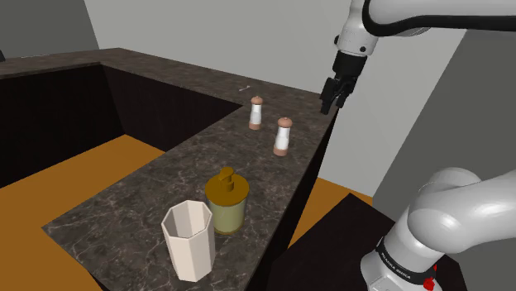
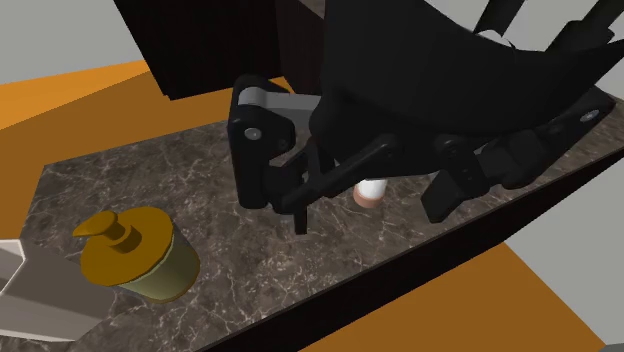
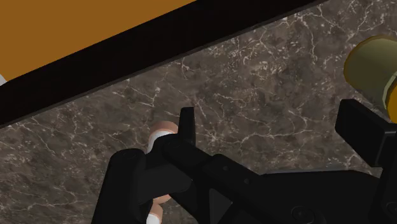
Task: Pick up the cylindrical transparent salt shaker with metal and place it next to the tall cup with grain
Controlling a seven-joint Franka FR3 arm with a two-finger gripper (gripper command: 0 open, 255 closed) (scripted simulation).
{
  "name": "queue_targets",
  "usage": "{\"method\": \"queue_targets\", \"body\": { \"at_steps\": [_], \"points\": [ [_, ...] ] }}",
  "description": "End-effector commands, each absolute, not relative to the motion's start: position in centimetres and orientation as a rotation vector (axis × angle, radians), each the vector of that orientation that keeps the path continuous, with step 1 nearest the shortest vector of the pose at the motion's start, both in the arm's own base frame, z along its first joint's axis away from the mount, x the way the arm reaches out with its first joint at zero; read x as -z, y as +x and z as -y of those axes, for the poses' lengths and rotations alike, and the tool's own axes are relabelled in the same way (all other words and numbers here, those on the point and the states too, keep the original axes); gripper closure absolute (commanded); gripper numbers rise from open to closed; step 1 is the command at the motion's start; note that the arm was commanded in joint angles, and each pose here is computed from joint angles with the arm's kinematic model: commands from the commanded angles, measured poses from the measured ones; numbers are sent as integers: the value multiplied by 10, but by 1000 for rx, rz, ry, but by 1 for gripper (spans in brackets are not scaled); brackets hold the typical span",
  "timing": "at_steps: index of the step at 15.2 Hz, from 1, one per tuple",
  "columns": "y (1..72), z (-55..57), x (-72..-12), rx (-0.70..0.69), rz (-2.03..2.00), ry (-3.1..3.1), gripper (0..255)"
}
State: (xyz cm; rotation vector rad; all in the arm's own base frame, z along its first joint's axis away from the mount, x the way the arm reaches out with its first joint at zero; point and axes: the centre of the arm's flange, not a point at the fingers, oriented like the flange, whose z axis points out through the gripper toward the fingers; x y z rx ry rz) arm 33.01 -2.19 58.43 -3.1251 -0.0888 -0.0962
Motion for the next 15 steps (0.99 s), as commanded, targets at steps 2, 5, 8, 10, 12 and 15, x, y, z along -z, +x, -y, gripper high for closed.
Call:
{"method": "queue_targets", "body": {
  "at_steps": [2, 5, 8, 10, 12, 15],
  "points": [
    [341, 25, -578, 95, 90, -3129, 0],
    [375, 36, -560, 92, 92, -3140, 0],
    [408, 47, -543, 89, 94, -3151, 0],
    [430, 54, -531, 87, 96, -3159, 0],
    [452, 61, -519, 85, 97, -3166, 0],
    [486, 72, -501, 82, 100, -3177, 0]
  ]
}}
